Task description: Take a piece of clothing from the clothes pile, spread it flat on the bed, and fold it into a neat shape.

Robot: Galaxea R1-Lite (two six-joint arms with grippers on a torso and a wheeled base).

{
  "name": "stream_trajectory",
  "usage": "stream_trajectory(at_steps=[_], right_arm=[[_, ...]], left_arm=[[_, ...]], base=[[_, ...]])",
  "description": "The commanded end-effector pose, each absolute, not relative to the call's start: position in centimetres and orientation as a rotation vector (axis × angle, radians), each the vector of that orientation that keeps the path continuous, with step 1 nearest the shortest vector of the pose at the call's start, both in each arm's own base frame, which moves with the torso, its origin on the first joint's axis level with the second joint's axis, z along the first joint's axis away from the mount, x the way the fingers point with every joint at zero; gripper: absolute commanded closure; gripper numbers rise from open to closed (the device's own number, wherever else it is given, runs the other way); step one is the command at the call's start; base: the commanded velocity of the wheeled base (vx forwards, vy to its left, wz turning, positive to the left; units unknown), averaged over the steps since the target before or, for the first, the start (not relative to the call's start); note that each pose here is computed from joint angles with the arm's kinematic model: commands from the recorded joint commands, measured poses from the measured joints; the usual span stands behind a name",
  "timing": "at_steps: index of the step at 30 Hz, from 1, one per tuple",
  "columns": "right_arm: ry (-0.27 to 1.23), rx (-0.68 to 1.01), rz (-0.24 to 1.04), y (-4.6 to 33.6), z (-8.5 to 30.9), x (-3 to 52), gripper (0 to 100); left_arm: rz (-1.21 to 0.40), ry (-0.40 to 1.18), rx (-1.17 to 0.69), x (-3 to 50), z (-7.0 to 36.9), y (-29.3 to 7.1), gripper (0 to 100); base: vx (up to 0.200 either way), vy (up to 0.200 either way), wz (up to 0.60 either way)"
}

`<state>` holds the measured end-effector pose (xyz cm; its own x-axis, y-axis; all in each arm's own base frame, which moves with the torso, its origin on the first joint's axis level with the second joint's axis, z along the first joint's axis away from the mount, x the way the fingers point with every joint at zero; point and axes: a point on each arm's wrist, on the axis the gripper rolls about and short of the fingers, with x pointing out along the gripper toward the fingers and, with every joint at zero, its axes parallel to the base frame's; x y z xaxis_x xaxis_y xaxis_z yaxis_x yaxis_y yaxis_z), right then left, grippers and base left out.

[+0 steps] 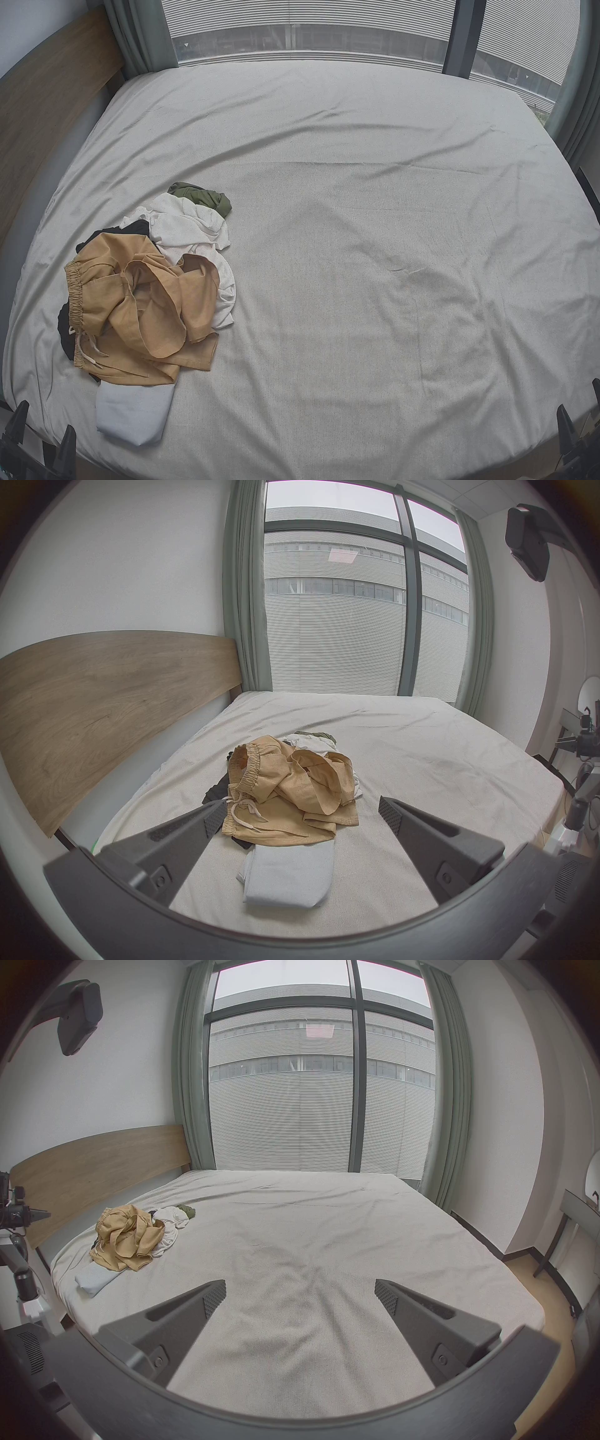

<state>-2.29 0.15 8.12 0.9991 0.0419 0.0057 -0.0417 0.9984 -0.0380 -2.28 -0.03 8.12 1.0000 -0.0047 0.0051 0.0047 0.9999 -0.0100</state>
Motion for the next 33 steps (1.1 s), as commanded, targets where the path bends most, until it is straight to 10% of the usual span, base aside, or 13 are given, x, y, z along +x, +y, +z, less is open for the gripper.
stream_trajectory(at_steps=[1, 6, 33], right_arm=[[-0.111, -0.036, 0.040, 0.2, 9.4, -2.6, 0], [-0.261, -0.038, 0.043, 0.2, 18.7, -1.7, 0], [0.082, 0.287, 0.634, 6.4, 23.7, 11.2, 0]], left_arm=[[-0.005, -0.005, -0.009, -2.3, 7.6, 0.0, 0], [-0.006, -0.005, -0.003, -2.3, 7.6, 0.0, 0], [-0.005, -0.005, -0.015, -2.3, 7.6, 0.0, 0]], base=[[0.000, 0.000, 0.00], [0.000, 0.000, 0.00], [0.000, 0.000, 0.00]])
